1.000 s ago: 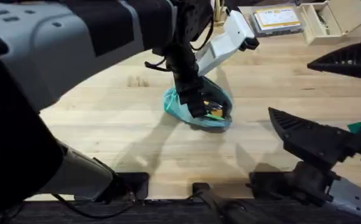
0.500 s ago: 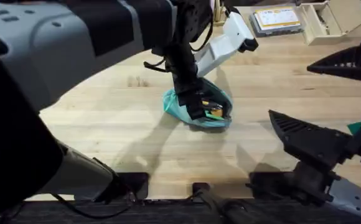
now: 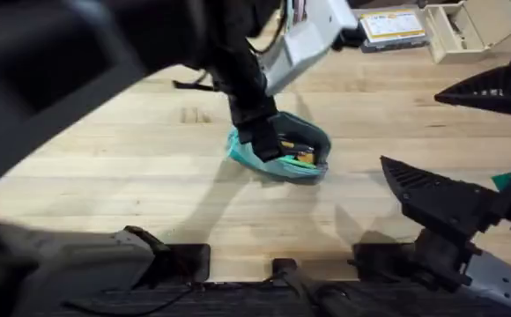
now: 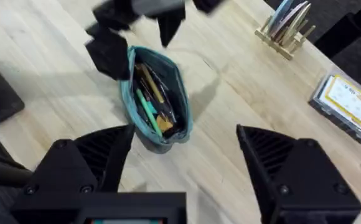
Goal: Unzip the bag, pick up the pens from the table one at a time and place them inside, then zip the bag closed.
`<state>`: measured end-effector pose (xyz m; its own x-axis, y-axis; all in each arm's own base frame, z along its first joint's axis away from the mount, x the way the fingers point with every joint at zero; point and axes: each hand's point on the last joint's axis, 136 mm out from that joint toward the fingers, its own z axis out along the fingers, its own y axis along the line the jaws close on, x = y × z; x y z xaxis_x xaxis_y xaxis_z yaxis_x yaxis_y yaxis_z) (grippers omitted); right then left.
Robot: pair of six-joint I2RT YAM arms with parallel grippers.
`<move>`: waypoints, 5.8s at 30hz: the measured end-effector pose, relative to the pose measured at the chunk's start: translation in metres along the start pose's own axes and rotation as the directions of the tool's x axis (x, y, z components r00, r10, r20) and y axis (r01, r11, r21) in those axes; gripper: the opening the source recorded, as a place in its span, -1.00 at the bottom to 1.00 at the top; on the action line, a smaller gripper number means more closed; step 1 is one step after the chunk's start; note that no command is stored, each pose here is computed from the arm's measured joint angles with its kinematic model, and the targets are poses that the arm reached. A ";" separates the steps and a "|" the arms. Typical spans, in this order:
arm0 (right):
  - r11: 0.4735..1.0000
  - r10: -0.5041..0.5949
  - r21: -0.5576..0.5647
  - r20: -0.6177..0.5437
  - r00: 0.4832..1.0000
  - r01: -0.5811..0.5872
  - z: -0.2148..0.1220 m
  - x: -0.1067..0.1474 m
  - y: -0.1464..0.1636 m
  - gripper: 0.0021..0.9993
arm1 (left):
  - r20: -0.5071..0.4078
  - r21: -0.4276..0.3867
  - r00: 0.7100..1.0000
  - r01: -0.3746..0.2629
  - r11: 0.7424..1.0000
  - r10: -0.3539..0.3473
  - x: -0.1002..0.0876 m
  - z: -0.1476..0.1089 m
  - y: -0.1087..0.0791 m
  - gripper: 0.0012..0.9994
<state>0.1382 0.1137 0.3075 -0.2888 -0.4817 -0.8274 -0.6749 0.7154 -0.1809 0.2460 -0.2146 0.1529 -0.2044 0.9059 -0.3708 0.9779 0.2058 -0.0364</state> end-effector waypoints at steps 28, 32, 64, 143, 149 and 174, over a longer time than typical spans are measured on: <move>1.000 0.005 0.000 0.001 1.000 -0.005 0.000 0.000 0.000 1.00 | 0.262 -0.478 0.956 0.007 0.879 0.135 0.084 -0.108 -0.060 0.98; 1.000 0.005 0.000 0.001 1.000 -0.005 0.000 0.000 0.000 1.00 | 0.283 -0.440 0.958 0.160 0.884 -0.032 0.101 -0.097 -0.054 0.99; 0.974 0.226 -0.008 0.051 0.973 -0.226 0.000 -0.013 -0.001 1.00 | 0.228 -0.508 0.973 0.103 0.855 0.018 0.106 -0.099 -0.040 0.98; 0.416 0.907 0.186 -0.156 0.391 -0.890 0.209 -0.023 0.129 1.00 | 0.495 -0.113 0.868 0.033 0.993 0.028 0.160 -0.033 0.026 0.99; 0.365 0.930 0.209 -0.130 0.344 -0.907 0.214 -0.020 0.128 1.00 | 0.495 -0.114 0.868 0.033 0.993 0.028 0.160 -0.033 0.026 0.99; 0.358 0.932 0.264 -0.160 0.326 -0.896 0.250 0.002 0.146 1.00 | 0.495 -0.114 0.868 0.033 0.993 0.028 0.160 -0.033 0.026 0.99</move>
<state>0.2091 0.3441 0.1466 -0.8316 0.4286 -0.3531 0.1958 0.8213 0.5358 0.2377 -0.0525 0.1232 -0.1283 0.6093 -0.7825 0.9594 0.2760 0.0576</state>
